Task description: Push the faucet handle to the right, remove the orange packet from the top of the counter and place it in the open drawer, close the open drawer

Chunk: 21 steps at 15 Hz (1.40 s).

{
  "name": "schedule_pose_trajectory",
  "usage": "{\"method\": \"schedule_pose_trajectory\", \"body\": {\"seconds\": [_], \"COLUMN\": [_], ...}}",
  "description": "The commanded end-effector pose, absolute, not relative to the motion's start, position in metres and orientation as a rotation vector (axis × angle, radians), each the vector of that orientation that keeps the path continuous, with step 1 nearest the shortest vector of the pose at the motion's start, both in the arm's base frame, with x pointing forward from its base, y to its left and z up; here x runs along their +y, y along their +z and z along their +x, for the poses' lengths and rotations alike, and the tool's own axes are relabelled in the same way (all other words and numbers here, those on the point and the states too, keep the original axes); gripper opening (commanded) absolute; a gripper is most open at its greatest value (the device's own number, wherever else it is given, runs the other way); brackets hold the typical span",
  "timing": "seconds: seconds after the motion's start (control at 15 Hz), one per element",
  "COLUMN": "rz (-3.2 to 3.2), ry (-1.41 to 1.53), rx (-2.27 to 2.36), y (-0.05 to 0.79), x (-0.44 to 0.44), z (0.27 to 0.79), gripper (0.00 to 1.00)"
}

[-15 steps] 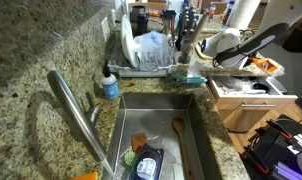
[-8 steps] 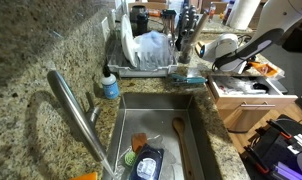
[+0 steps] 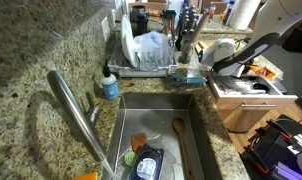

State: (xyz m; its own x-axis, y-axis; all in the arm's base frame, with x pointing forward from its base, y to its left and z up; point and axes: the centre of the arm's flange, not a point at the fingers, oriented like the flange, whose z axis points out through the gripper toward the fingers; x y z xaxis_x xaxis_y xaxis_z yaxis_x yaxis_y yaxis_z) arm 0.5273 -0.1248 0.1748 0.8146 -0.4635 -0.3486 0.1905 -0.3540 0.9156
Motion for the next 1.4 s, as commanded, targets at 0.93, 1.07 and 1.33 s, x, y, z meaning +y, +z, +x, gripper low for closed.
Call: {"method": "schedule_pose_trajectory", "body": {"seconds": [0.93,1.07,1.33], "rz": [1.832,1.824,1.84], "ry": [-0.73,-0.705,-0.66], "rx": [-0.243,-0.232,-0.394], "y": [0.171,0.171,0.189], "x": [-0.128,-0.126,-0.139], "z": [0.524,0.525,0.524], "gripper": [1.0,1.0,1.0]}}
